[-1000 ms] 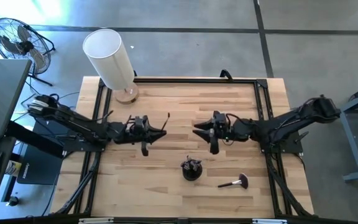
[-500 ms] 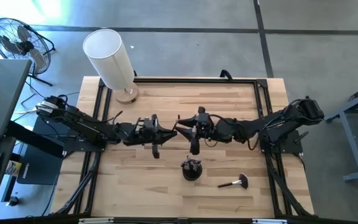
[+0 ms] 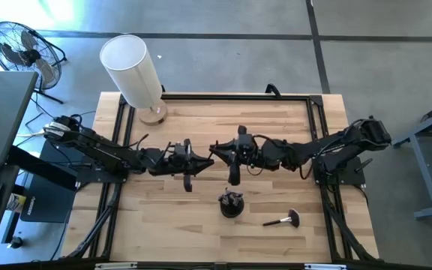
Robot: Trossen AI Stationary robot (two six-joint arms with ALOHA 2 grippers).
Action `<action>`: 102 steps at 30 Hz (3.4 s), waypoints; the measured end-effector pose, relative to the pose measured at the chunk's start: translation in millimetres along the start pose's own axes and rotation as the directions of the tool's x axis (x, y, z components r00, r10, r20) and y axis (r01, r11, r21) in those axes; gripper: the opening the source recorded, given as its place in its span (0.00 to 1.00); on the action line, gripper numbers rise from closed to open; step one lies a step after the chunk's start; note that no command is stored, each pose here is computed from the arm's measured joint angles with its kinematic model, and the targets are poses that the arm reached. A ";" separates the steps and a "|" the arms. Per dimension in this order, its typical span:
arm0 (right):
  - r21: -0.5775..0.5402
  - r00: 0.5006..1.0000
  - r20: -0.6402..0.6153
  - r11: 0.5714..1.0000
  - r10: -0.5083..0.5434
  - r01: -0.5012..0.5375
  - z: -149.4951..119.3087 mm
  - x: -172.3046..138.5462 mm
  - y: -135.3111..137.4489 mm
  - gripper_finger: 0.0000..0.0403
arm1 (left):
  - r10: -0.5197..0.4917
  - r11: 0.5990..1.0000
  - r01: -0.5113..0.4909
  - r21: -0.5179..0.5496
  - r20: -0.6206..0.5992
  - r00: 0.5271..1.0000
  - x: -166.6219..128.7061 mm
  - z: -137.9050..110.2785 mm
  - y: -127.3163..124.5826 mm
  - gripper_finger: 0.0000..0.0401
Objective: Pick & Place Makeup Supplies
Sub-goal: Put the makeup brush into the black makeup holder
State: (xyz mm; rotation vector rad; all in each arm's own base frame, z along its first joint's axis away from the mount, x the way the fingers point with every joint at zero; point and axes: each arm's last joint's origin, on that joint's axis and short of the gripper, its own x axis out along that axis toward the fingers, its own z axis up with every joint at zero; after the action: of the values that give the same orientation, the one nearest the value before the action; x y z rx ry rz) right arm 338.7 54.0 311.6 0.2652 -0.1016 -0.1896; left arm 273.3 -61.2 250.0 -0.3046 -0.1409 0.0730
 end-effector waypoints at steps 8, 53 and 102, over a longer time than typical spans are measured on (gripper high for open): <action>-0.024 0.999 -0.030 0.999 0.030 -0.031 -2.0 0.1 0.5 0.04 | 0.007 0.999 -0.005 0.039 -0.040 0.999 -0.1 -4.0 1.0 0.08; 0.048 0.958 -0.274 0.996 0.085 -0.075 -26.8 1.6 -7.9 0.07 | -0.022 0.998 0.036 0.048 -0.274 0.962 26.0 14.6 9.2 0.04; 0.421 0.785 -0.286 0.808 0.550 -0.412 -72.2 -202.8 -13.3 0.08 | 0.133 0.983 -0.112 0.148 -0.138 0.981 84.6 -102.1 -99.8 0.14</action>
State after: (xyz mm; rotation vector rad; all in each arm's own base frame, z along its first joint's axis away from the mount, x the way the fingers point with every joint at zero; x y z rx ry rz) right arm 147.3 100.0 223.5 0.6081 0.2077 0.4152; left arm 377.0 -178.2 194.7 -0.1777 0.0304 0.1817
